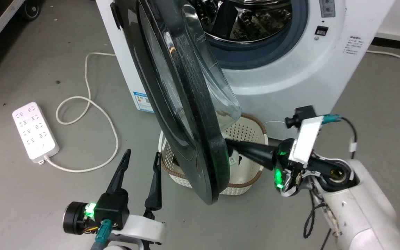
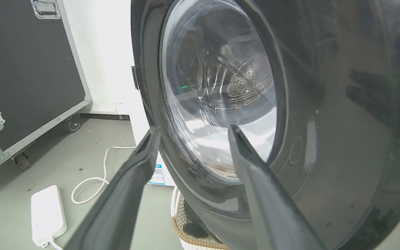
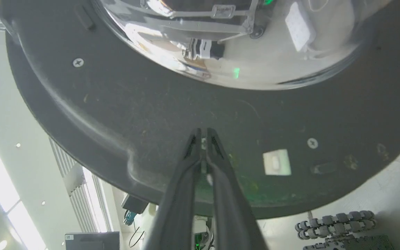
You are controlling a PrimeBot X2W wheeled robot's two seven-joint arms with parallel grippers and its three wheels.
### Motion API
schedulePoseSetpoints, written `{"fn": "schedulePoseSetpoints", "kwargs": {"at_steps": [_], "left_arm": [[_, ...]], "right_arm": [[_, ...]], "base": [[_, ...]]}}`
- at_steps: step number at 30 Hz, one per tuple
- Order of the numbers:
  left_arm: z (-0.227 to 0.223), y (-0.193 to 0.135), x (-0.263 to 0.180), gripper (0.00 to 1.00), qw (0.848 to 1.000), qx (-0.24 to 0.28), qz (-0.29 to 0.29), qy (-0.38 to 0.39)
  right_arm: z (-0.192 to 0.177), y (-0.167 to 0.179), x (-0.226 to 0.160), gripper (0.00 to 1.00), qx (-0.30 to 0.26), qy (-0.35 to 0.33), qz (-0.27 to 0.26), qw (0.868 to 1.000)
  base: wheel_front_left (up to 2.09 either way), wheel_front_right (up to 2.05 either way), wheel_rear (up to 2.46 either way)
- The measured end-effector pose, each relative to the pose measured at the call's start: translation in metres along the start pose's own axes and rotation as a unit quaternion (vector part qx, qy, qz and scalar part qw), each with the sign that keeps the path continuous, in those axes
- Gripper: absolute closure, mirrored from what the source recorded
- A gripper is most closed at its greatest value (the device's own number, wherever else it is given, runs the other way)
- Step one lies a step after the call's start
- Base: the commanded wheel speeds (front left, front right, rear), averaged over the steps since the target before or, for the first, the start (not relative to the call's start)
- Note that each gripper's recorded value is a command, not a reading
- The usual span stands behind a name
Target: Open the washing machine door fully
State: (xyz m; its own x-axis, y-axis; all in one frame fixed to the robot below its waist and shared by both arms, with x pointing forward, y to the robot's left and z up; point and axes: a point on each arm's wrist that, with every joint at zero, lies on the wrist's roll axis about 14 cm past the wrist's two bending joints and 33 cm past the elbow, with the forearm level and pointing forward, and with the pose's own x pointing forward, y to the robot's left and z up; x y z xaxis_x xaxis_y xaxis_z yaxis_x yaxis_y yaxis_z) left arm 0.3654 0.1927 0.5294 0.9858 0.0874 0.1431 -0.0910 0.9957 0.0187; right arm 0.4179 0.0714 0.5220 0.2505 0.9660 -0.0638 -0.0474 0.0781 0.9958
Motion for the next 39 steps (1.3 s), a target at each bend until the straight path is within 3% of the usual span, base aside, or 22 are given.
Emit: {"fn": "schedulePoseSetpoints", "kwargs": {"at_steps": [1,5,8,10,15,19,21,23,30,34,39], "left_arm": [[0.001,0.000,0.000,0.00,1.000,0.000,0.000,-0.001],[0.005,-0.003,0.001,0.00,1.000,-0.004,-0.004,-0.009],[0.009,-0.005,0.003,0.00,1.000,-0.008,-0.008,-0.015],[0.012,-0.005,0.004,0.00,1.000,-0.011,-0.008,-0.020],[0.017,-0.008,0.003,0.00,0.999,-0.020,-0.016,-0.029],[0.020,-0.012,0.001,0.00,0.999,-0.024,-0.025,-0.033],[0.022,-0.014,0.001,0.00,0.999,-0.027,-0.031,-0.036],[0.022,-0.017,0.001,0.00,0.998,-0.029,-0.038,-0.036],[0.016,-0.034,-0.001,0.00,0.997,-0.038,-0.069,-0.026],[0.010,-0.037,-0.002,0.00,0.996,-0.038,-0.074,-0.017],[0.009,-0.040,-0.003,0.00,0.996,-0.035,-0.077,-0.015]], "right_arm": [[0.005,0.001,-0.003,0.00,-0.010,-0.015,-0.004,1.000],[0.049,0.019,-0.031,0.00,-0.082,-0.135,-0.014,0.987],[0.084,0.043,-0.071,0.00,-0.196,-0.250,-0.041,0.947],[0.099,0.061,-0.099,0.00,-0.270,-0.318,-0.055,0.907],[0.098,0.090,-0.162,0.00,-0.472,-0.413,-0.118,0.770],[0.086,0.096,-0.206,0.00,-0.572,-0.453,-0.164,0.664],[0.077,0.091,-0.222,0.00,-0.605,-0.459,-0.189,0.623],[0.067,0.082,-0.233,0.00,-0.628,-0.454,-0.218,0.592],[0.028,0.046,-0.250,0.00,-0.644,-0.455,-0.303,0.535],[0.007,0.025,-0.244,0.00,-0.616,-0.461,-0.323,0.551],[-0.004,0.017,-0.244,0.00,-0.606,-0.461,-0.330,0.558]], "base": [[0.00,0.00,0.00],[0.00,0.00,0.00],[0.00,0.00,0.00],[0.00,0.00,0.00],[0.00,0.00,0.00],[0.00,0.00,0.00],[0.00,0.00,0.00],[0.00,0.00,0.00],[0.00,0.00,0.00],[0.00,0.00,0.00],[0.00,0.00,0.00]]}}
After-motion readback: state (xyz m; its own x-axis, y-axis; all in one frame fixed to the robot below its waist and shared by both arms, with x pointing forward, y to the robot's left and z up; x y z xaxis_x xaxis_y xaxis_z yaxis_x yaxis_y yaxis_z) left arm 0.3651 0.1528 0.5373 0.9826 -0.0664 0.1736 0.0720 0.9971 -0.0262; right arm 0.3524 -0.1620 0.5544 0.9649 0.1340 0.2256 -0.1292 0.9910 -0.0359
